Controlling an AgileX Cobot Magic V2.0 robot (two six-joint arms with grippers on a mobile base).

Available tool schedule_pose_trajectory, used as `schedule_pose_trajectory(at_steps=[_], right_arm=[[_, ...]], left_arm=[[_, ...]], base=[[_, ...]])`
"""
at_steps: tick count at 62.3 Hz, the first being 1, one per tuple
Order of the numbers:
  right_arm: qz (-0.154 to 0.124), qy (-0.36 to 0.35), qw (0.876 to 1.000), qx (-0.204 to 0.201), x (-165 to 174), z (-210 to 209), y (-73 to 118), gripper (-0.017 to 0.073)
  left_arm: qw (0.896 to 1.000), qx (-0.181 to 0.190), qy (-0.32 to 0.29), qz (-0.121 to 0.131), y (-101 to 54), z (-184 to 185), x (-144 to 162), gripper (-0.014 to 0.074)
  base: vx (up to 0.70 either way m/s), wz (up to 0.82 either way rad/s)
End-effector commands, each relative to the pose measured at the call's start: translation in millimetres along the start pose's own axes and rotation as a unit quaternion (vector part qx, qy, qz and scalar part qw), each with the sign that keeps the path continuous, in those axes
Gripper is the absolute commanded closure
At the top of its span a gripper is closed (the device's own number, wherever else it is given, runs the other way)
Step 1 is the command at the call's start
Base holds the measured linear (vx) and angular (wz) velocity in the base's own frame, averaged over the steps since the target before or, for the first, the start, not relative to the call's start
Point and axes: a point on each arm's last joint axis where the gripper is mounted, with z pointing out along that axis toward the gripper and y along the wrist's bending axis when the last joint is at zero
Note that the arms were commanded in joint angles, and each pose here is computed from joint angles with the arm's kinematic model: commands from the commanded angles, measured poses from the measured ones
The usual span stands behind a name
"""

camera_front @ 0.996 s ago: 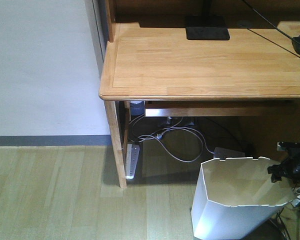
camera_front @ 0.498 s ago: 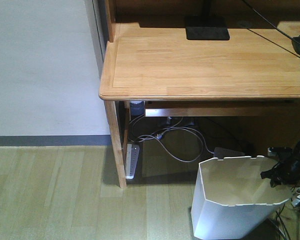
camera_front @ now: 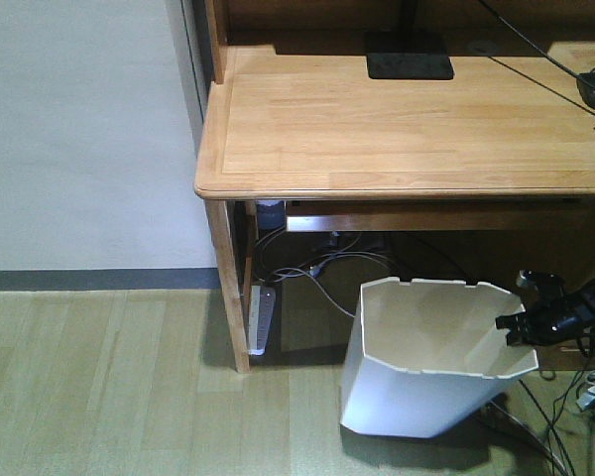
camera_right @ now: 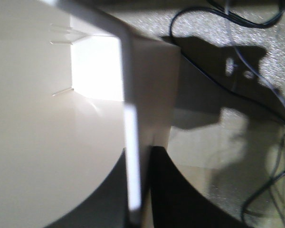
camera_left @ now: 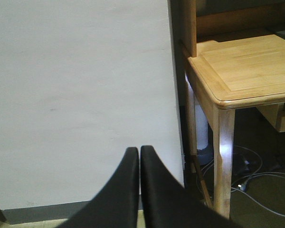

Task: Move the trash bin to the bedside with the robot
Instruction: 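Lift and pull the gripped bin out from under the desk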

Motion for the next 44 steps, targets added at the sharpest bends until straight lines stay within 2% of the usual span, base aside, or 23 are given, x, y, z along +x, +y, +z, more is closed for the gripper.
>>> schedule_pose_trajectory(at_steps=[1,19,23,34,37,44], right_arm=[[0.016,-0.053,0.998,-0.039,-36.4,-57.9,16.3,0.0566],[0.009,-0.063,0.998,-0.022,-10.8,-103.3,42.0,0.0565],[0.005,-0.066,0.997,-0.026,-3.9,-112.6,49.3,0.0565],[0.016,-0.075,0.996,-0.046,14.6,-146.2,74.8,0.0565],[0.012,-0.08,0.996,-0.045,18.1,-155.4,83.8,0.0565],[-0.018,-0.072,0.997,-0.036,29.2,-165.2,109.8,0.0565]], left_arm=[[1.0,0.006,-0.028,-0.003,-1.6,1.7,2.3,0.0599],[1.0,0.006,-0.028,-0.003,-1.6,1.7,2.3,0.0599],[1.0,0.006,-0.028,-0.003,-1.6,1.7,2.3,0.0599],[1.0,0.006,-0.028,-0.003,-1.6,1.7,2.3,0.0599],[1.0,0.006,-0.028,-0.003,-1.6,1.7,2.3,0.0599],[1.0,0.006,-0.028,-0.003,-1.6,1.7,2.3,0.0599]], base=[[0.0,0.0],[0.0,0.0],[0.0,0.0],[0.0,0.0],[0.0,0.0],[0.0,0.0]])
